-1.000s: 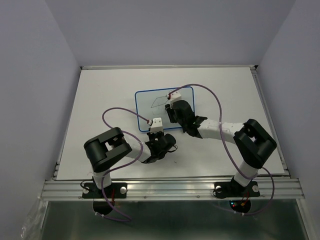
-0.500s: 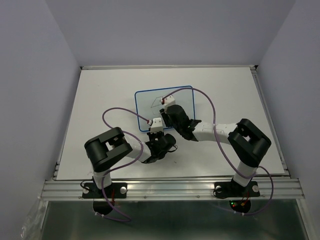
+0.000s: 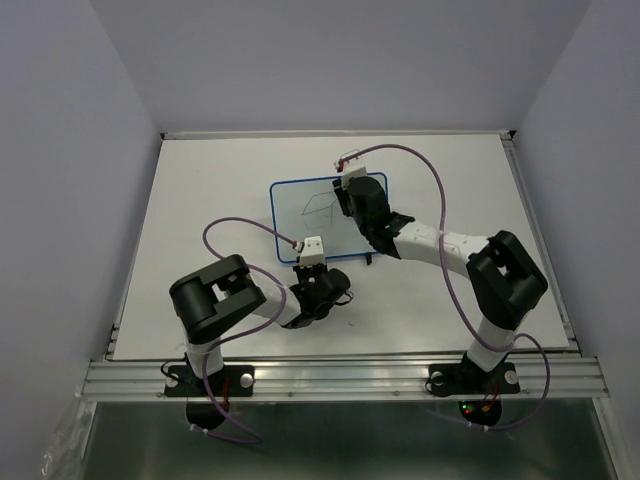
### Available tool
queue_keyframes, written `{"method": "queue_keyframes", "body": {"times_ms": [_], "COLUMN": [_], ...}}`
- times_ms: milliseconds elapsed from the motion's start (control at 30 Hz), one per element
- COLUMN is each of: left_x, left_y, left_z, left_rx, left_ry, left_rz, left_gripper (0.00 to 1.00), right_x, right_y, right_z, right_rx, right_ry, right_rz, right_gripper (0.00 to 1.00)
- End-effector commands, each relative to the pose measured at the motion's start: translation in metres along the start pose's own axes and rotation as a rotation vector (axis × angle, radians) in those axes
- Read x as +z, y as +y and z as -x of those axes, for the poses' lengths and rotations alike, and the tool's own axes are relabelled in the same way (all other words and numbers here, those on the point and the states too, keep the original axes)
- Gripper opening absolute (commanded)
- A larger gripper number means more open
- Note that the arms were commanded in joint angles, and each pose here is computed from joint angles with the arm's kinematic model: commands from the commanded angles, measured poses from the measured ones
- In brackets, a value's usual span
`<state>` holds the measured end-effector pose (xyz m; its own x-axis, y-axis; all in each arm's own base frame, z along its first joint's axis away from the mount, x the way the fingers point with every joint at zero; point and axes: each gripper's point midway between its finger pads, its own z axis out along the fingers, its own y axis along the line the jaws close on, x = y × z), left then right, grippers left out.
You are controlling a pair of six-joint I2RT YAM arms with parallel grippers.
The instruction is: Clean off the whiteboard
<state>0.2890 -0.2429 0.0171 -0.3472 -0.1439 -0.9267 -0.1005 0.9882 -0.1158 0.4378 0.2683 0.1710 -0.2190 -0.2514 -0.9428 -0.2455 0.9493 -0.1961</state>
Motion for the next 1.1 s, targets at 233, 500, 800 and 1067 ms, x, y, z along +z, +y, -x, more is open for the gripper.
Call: {"method": "queue_keyframes", "body": {"times_ms": [233, 500, 800, 1067], "left_x": [0.0, 0.001, 0.001, 0.001], "left_y": [0.024, 0.025, 0.03, 0.032], "left_z": [-0.06, -0.059, -0.062, -0.064], "left_rx": [0.128, 0.124, 0.118, 0.12], "left_ry": [0.182, 0.165, 0.166, 0.169], "left_rz": [-0.01, -0.001, 0.006, 0.008], "left_gripper": [0.0, 0.0, 0.0, 0.0], "right_x": [-0.005, -0.023, -0.003, 0.02], "right_y": [0.076, 0.116, 0.054, -0.026], "right_z": [-0.007, -0.053, -0.015, 0.01], "right_rx": [-0.119, -0.135, -0.048, 0.055], "right_ry": [0.008, 0.132, 0.105, 0.105], "right_rz": [0.332, 0.405, 0.041, -0.223], "right_gripper": [0.01, 0.01, 0.01, 0.01]}}
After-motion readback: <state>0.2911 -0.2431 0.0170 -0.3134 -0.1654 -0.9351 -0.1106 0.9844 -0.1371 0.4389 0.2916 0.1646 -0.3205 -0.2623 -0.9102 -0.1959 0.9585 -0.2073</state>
